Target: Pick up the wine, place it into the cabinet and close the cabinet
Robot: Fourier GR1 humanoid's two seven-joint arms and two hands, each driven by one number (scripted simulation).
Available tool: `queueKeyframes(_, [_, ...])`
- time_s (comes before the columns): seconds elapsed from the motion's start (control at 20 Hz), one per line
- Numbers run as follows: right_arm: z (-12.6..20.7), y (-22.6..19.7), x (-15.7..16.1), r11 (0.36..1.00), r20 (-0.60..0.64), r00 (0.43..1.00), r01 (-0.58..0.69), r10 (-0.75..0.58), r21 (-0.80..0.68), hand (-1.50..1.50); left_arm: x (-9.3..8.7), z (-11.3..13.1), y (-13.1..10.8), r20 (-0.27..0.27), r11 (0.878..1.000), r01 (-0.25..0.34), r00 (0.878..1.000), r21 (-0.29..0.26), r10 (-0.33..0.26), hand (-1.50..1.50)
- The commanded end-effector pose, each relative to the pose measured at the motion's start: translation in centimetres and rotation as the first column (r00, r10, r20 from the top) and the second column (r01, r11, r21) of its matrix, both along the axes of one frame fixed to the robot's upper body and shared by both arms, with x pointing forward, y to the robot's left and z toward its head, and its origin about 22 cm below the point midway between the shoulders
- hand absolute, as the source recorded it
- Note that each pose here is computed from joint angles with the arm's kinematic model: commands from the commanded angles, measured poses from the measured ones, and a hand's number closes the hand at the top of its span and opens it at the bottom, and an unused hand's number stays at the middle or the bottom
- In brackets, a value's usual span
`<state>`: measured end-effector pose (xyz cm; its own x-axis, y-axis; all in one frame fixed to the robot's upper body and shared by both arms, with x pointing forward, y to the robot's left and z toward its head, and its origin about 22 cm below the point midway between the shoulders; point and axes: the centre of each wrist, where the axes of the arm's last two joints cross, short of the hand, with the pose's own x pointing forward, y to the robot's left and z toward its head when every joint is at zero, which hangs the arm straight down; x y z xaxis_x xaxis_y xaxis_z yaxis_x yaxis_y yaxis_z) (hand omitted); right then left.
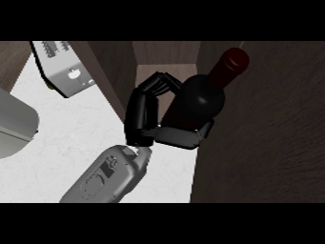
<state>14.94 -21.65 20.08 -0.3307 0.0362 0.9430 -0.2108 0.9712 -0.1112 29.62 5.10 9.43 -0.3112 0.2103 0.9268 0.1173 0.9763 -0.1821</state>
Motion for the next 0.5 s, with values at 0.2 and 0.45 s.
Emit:
queueKeyframes(0.2, [1.8, 0.4, -3.2, 0.999, 0.045, 0.999, -0.024, 0.022, 0.048, -1.50, 1.2, -3.6, 1.6, 0.010, 0.994, -0.023, 1.000, 0.102, 0.023, 1.50])
queueKeyframes(0.45, [0.8, 0.7, -1.8, 0.998, 0.026, 0.999, -0.030, 0.029, 0.051, -1.50, 0.1, -5.2, 1.1, -0.008, 0.987, -0.046, 0.999, 0.152, 0.048, 1.50])
